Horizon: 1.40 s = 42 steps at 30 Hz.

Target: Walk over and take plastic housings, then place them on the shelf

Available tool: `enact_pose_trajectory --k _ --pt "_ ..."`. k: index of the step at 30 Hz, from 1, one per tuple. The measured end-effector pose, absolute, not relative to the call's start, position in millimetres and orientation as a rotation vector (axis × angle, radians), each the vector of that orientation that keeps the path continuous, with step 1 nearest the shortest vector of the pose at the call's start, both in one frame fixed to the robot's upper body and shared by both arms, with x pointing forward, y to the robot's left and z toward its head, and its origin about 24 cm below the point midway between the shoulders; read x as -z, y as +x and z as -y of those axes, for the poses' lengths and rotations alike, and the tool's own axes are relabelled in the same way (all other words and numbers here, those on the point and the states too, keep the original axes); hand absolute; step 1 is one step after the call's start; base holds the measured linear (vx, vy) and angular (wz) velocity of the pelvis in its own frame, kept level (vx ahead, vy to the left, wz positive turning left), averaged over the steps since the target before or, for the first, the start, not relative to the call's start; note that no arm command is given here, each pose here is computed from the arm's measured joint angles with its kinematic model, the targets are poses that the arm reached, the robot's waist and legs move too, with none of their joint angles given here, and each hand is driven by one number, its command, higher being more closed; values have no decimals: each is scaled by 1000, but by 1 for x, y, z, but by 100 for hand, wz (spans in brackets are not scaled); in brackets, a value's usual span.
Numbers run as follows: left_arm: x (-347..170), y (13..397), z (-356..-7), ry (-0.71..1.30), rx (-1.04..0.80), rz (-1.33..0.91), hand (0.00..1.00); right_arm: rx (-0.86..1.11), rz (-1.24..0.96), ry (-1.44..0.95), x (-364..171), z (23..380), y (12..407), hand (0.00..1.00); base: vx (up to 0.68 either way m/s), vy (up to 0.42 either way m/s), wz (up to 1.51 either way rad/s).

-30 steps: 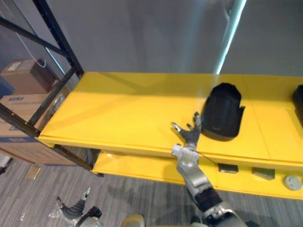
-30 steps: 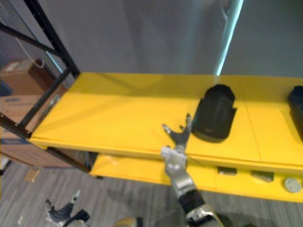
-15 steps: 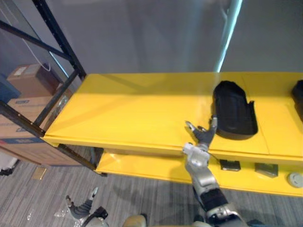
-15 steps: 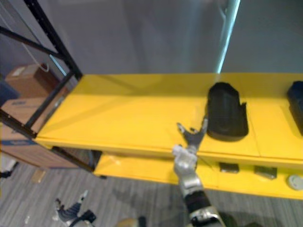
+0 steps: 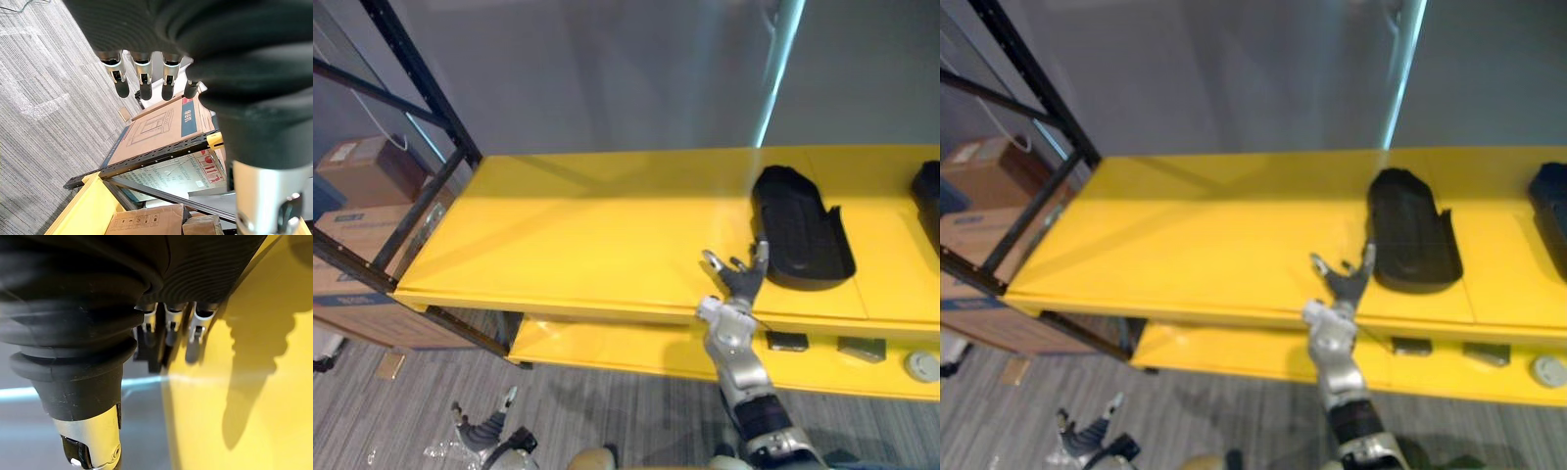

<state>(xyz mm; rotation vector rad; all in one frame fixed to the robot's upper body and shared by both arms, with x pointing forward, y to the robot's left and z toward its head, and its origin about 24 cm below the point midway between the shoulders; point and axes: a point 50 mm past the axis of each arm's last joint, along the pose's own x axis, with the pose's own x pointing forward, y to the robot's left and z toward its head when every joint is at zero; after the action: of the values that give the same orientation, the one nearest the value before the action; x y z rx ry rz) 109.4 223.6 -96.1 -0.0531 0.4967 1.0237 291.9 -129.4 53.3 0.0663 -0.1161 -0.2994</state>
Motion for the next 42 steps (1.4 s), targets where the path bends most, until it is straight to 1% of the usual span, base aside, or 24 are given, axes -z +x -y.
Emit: enact_pose_trajectory --k 1,2,4,5,6,8,10,12,13,15,16,18,20,25,29,35,42 --pt "96 110 -224 -54 -1021 -496 0 245 118 69 -54 126 292 100 0 0 0" --pt "96 110 -225 -56 -1020 -493 0 150 120 76 -55 120 293 100 0 0 0" --pt "95 113 -226 -62 -1017 -488 0 59 173 103 -67 113 292 100 -16 -9 0" --pt "95 114 -227 -62 -1016 -486 0 51 201 105 -73 113 291 100 -29 -32 1" --pt "94 115 -228 -65 -1018 -480 0 53 276 130 -89 114 290 100 0 0 0" --pt "92 115 -234 -66 -1041 -470 0 88 397 164 -116 123 286 100 -2 -4 -4" --pt "90 112 -240 -66 -1076 -464 0 186 493 158 -135 145 283 100 3 3 -14" --pt "91 105 -247 -63 -1116 -469 0 325 583 72 -150 182 271 100 10 20 -25" --pt "91 103 -249 -62 -1122 -469 0 348 590 54 -151 190 266 100 27 37 -19" --pt "91 96 -254 -57 -1147 -475 0 415 565 -25 -145 218 249 100 34 33 -16" --pt "91 94 -256 -57 -1156 -474 0 451 516 -76 -136 235 238 100 42 26 -23" --pt "93 93 -255 -57 -1148 -482 0 481 454 -100 -123 249 226 100 48 14 -15" --pt "94 92 -255 -60 -1134 -486 0 473 407 -102 -114 256 218 100 20 5 -17" --pt "88 100 -255 -73 -1119 -423 0 354 293 -189 -96 260 204 100 -29 -1 -17" --pt "81 105 -259 -86 -1122 -379 0 307 254 -221 -93 265 198 100 -8 2 3" --pt "72 108 -271 -80 -1130 -333 0 228 245 -130 -91 264 198 100 9 3 3" --pt "72 109 -270 -81 -1124 -341 0 177 186 -54 -78 266 201 100 10 4 1"
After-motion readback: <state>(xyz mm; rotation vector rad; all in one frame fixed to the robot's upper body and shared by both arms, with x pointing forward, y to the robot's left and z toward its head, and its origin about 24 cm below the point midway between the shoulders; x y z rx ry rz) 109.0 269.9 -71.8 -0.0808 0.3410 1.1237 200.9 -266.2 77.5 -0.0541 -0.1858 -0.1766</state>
